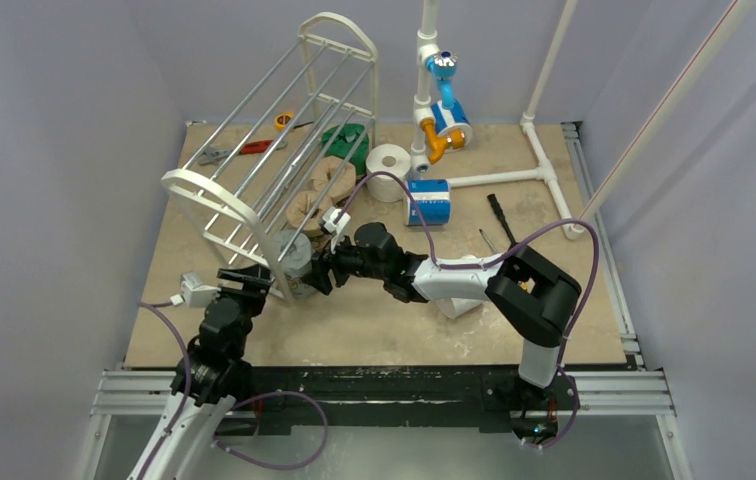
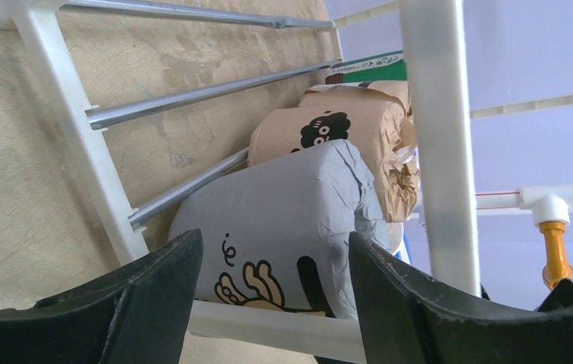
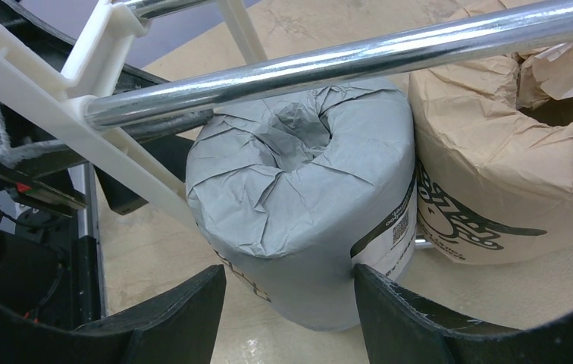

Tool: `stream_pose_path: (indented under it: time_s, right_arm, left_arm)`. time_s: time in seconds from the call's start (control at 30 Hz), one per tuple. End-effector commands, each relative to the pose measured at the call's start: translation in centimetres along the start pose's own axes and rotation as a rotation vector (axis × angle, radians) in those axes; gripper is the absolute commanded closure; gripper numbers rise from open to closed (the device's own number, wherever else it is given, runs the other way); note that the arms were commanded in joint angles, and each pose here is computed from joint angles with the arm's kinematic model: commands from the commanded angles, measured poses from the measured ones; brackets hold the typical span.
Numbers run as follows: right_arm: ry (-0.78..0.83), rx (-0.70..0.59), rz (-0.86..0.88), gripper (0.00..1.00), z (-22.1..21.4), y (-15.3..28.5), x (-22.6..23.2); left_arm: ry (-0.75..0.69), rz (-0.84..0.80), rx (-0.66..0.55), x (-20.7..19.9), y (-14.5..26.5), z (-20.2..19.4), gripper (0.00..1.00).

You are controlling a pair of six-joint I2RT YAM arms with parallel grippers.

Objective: Place and organize the paper towels onto the shelf
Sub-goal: Adjust the paper towel on the shelf.

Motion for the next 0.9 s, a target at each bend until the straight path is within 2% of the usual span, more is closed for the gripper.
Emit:
stream_pose_path:
  time_s: [0.0, 0.13, 0.6, 0.87]
  right_arm:
    - [0.011, -0.036, 0.035, 0.37, 1.0, -0.4, 0.3]
    - [0.011, -0.033, 0.039, 0.37, 0.8, -0.5, 0.4]
    - [0.007, -0.023, 0.031, 0.37, 0.8, -0.5, 0.3]
    - [0.000, -0.016, 0.023, 0.37, 0.7, -0.4, 0.2]
  left_arm:
    - [0.076, -0.157, 0.018, -2.2, 0.2, -0.1, 0.32]
    - [0.067, -0.164, 0.031, -2.4, -0.2, -0.4, 0.34]
    - [0.031, -0.159, 0.048, -1.8, -0.4, -0.6, 0.57]
    - [0.020, -0.129, 0.058, -0.8, -0.5, -0.8, 0.62]
Point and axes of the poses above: each gripper's point midway between its finger pads, its own y axis back along the fingers, its own x axis along the line the jaws close on, z = x × y, the point moved 6 cm from there along y, back along the fingers, and after that the axes turned 11 degrees about y, right-handed, at the moved point
